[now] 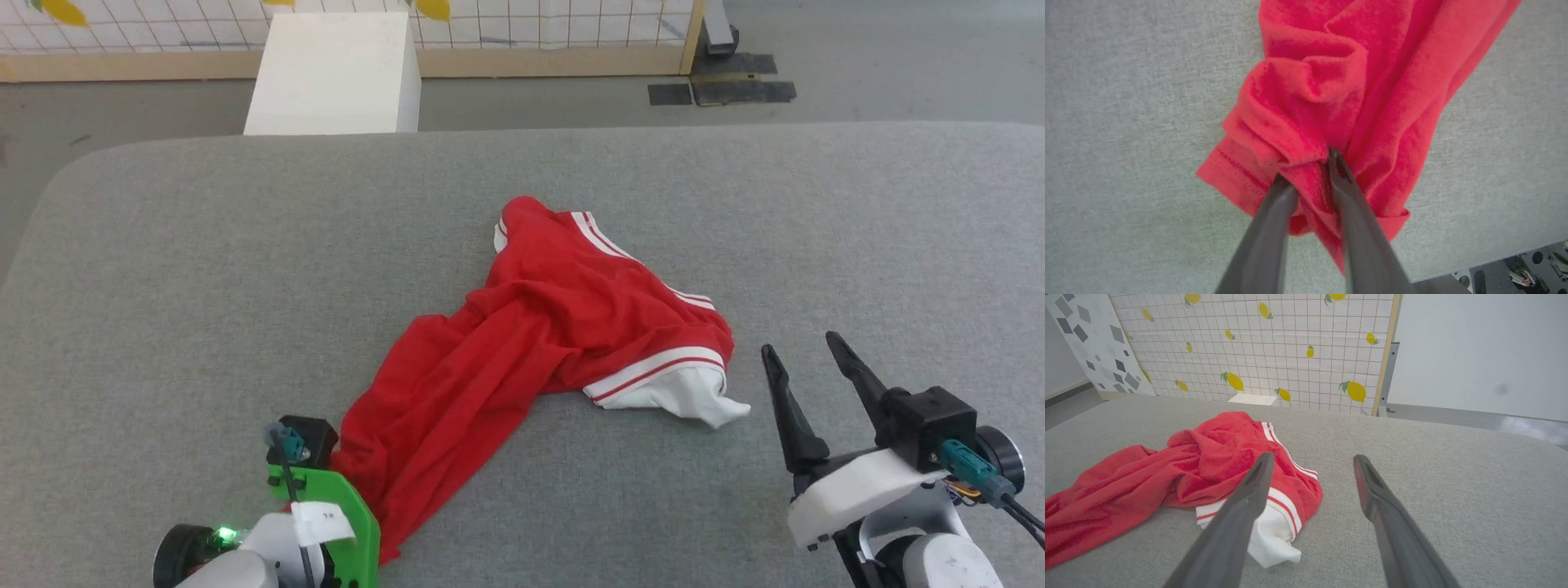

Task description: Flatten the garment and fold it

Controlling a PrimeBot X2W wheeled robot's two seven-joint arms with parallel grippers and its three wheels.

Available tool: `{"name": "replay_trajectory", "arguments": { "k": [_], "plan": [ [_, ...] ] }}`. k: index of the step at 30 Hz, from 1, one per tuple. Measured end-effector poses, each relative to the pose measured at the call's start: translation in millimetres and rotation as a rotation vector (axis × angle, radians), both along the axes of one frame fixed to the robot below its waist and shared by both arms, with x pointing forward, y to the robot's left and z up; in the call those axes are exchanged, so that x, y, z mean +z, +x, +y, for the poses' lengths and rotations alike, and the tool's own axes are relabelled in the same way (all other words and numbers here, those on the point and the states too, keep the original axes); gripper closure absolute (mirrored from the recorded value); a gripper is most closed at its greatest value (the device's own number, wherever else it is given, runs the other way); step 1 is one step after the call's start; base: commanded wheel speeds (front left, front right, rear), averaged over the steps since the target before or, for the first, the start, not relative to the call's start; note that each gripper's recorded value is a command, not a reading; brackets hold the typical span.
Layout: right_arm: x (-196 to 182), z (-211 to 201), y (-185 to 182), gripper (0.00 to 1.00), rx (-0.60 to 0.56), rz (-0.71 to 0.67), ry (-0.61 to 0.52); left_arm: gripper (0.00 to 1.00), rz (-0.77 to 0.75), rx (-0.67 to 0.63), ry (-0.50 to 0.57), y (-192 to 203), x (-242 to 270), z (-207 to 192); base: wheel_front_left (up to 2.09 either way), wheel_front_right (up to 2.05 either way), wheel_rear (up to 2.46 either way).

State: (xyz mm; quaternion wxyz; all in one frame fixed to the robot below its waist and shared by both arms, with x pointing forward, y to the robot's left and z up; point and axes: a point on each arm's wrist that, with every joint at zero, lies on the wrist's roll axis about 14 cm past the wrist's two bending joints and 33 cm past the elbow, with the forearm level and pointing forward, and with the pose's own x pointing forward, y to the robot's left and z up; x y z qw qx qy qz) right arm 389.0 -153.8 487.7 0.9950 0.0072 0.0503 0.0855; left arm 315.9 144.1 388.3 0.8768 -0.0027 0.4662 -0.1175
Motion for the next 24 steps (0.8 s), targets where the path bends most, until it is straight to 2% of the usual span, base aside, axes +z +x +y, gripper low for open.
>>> {"name": "replay_trajectory", "arguments": {
  "k": [3, 6, 11, 15, 17, 21, 24],
  "plan": [
    [2.8, 2.5, -1.2, 0.00, 0.007, -0.006, 0.001, 0.00, -0.043, 0.013, -0.008, 3.8, 9.3, 1.0, 0.00, 0.00, 0.00],
    [7.2, 6.1, -2.5, 0.00, 0.018, -0.017, 0.003, 0.00, -0.154, 0.024, -0.033, 17.8, 31.0, 0.1, 0.00, 0.00, 0.00],
    [10.9, 9.2, -7.5, 0.00, 0.026, -0.023, 0.009, 0.00, -0.483, 0.031, -0.099, 56.6, 98.3, -4.1, 0.00, 0.00, 0.00],
    [13.9, 12.3, -9.4, 0.00, 0.035, -0.029, 0.009, 0.00, -0.770, 0.029, -0.088, 75.1, 149.0, 4.1, 0.00, 0.00, 0.00],
    [16.0, 13.5, -9.8, 0.00, 0.039, -0.035, 0.009, 0.00, -0.863, 0.031, -0.077, 77.5, 161.6, 9.0, 0.00, 0.00, 0.00],
    [17.6, 13.5, -11.0, 0.00, 0.039, -0.035, 0.008, 0.00, -0.974, 0.040, -0.057, 74.3, 166.5, 17.0, 0.00, 0.00, 0.00],
    [12.3, 12.7, -14.5, 0.00, 0.040, -0.012, 0.003, 0.00, -0.986, 0.024, -0.040, 65.4, 153.7, 18.3, 0.00, 0.00, 0.00]
  ]
}}
